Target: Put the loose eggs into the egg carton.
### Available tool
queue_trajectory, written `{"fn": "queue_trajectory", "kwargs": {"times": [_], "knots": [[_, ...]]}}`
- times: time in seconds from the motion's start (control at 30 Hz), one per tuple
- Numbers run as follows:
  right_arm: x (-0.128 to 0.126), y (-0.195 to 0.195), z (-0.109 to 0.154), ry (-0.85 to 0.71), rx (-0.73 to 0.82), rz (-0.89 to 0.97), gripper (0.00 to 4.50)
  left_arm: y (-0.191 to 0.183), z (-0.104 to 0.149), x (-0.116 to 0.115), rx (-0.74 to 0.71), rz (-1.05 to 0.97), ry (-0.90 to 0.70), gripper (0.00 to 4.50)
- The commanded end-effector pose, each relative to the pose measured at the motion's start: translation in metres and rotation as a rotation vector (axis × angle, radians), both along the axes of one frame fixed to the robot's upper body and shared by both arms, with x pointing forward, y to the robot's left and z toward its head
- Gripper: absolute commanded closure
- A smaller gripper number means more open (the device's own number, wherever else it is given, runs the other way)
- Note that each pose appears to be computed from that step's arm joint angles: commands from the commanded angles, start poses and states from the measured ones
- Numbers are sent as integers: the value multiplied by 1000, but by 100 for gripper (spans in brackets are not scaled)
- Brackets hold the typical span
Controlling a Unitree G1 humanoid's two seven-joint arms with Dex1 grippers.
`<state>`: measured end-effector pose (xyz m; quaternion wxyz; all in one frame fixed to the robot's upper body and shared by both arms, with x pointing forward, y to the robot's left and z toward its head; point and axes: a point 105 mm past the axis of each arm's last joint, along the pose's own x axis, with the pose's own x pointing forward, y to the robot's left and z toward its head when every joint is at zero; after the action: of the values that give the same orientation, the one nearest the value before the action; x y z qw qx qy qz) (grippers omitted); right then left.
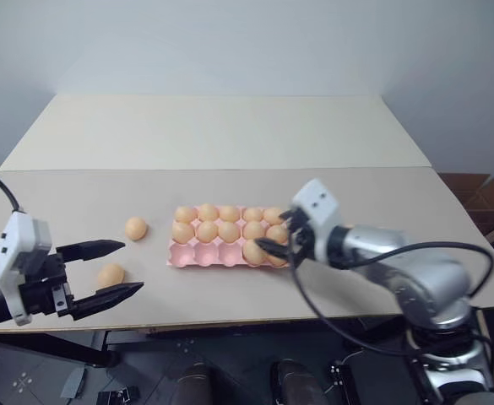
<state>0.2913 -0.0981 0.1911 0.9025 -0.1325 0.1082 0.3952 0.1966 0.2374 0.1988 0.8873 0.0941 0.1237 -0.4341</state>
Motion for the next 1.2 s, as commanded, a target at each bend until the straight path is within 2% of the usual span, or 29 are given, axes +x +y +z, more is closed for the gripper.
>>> {"fn": "queue_trajectory", "kwargs": {"times": [0.03, 0.23, 0.37, 0.57, 0.67, 0.77, 0.83, 1.0, 1.2], "knots": [[-16, -29, 18, -93, 16, 72, 3, 19, 1, -3, 33, 64, -41, 0], [-36, -94, 1, -122, -58, 112, 3, 52, -7, -14, -5, 140, 7, 0], [-49, -123, -16, -59, -78, 72, 3, 62, -13, -22, 3, 161, 27, 0], [-47, -132, -30, -56, -84, 43, 3, 54, -17, -21, 6, 153, 23, 0], [-32, -131, -33, -88, -88, 16, 3, 51, -14, -16, -1, 145, 14, 0], [-4, -131, -36, -116, -120, -61, 3, 45, -7, -10, 4, 119, -15, 0], [10, -130, -41, -100, -139, -89, 3, 41, -4, -5, 4, 112, -29, 0], [56, -138, -67, -24, -213, -296, 3, 27, 2, 3, -1, 78, -66, 0], [73, -137, -84, 49, -212, -368, 3, 25, 4, 2, 7, 74, -78, 0]]}}
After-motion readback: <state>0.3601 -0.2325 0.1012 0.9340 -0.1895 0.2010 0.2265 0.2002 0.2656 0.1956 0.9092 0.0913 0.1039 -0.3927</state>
